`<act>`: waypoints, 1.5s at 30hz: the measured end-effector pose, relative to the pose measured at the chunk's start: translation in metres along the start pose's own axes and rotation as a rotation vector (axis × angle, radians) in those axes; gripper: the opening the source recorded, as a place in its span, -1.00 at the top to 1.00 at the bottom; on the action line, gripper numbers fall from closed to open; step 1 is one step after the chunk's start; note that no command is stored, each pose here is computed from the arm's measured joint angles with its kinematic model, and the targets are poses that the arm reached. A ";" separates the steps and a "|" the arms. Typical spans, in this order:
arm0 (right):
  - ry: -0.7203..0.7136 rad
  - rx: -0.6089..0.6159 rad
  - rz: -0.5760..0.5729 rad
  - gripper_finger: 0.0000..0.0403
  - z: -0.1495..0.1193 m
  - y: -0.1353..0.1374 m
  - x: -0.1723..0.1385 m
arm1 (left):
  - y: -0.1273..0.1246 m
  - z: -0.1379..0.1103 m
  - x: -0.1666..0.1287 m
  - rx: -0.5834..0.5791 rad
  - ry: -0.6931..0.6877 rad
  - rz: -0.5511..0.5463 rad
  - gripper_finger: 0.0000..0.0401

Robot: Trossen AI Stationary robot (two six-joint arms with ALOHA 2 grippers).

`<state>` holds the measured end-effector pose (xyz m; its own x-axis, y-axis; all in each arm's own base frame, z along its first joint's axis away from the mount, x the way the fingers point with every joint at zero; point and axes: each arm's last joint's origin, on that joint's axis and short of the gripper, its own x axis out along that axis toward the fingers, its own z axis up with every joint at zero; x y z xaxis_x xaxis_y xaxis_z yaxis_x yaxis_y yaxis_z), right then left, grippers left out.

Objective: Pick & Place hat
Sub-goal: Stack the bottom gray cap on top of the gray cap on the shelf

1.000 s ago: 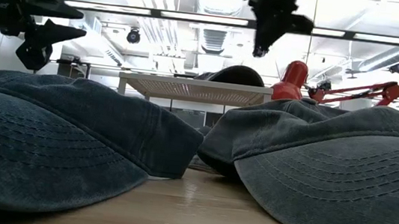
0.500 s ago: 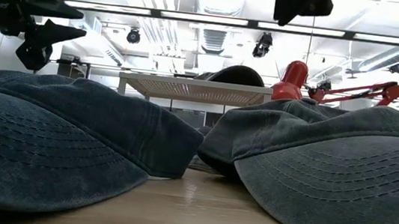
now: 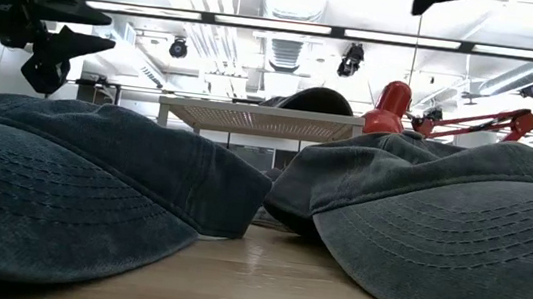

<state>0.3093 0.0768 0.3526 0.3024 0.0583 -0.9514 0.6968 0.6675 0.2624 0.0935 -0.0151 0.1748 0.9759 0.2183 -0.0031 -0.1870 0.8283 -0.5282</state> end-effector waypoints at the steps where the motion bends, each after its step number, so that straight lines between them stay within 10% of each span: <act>1: 0.005 0.004 -0.001 0.02 -0.004 0.002 0.001 | 0.000 0.000 0.000 0.000 0.000 0.000 0.26; 29: 0.152 0.058 -0.126 -0.58 -0.078 0.059 0.078 | 0.000 0.000 0.000 0.004 0.004 0.003 0.26; 45: 0.151 0.188 -0.231 -0.61 -0.090 0.075 0.146 | 0.001 -0.001 0.000 0.365 0.011 0.004 0.26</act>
<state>0.3472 0.2020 0.2189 0.0325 0.0407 -0.9986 0.8476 0.5283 0.0491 0.0937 -0.0151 0.1735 0.9758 0.2181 -0.0149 -0.2169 0.9575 -0.1899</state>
